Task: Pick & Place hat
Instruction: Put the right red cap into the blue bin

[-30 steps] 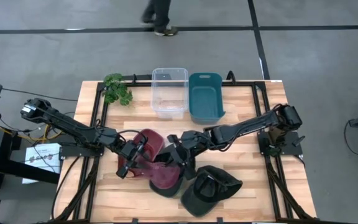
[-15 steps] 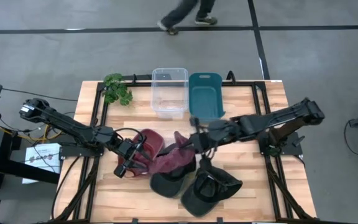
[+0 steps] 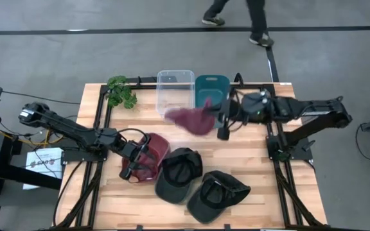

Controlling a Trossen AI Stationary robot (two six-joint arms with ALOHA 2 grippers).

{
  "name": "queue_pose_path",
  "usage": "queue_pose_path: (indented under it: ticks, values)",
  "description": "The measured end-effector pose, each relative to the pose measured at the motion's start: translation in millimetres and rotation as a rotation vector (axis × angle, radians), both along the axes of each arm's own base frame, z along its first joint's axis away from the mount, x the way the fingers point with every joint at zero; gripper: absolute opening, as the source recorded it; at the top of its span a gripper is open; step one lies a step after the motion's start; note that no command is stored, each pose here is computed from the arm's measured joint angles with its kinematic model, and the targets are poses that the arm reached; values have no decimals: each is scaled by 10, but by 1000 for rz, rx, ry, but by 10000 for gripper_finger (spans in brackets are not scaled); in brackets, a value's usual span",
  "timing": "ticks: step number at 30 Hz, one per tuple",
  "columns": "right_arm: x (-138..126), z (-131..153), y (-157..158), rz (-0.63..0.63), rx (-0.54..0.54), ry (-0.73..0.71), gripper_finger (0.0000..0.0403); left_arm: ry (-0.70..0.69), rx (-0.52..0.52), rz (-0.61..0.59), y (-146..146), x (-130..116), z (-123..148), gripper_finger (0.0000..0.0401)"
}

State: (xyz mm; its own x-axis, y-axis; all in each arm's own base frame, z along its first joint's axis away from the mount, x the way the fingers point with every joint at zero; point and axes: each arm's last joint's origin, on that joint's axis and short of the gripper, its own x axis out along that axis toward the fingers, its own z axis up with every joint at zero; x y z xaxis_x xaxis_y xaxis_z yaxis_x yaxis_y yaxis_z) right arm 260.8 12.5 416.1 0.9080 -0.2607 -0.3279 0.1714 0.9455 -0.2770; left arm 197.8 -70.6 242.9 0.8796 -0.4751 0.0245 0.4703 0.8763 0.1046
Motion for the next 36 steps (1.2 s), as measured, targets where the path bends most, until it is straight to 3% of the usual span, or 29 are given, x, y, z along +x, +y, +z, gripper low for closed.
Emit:
queue_pose_path:
  ticks: [7, 15, 28, 36]
  values:
    - [-140, -26, -512, -186, 0, 75, 0, 58, 16, 69, 139, 44, -58, 154]
    - [-265, -152, -1167, -285, 53, 133, 0, 67, 15, 109, 219, 64, -66, 154]
    - [-332, -464, -2067, -130, 118, 140, 0, 53, 43, 117, 236, 67, -65, 154]
    - [-385, -987, -2666, -210, 210, 291, 0, -20, 128, 118, 235, 68, -36, 154]
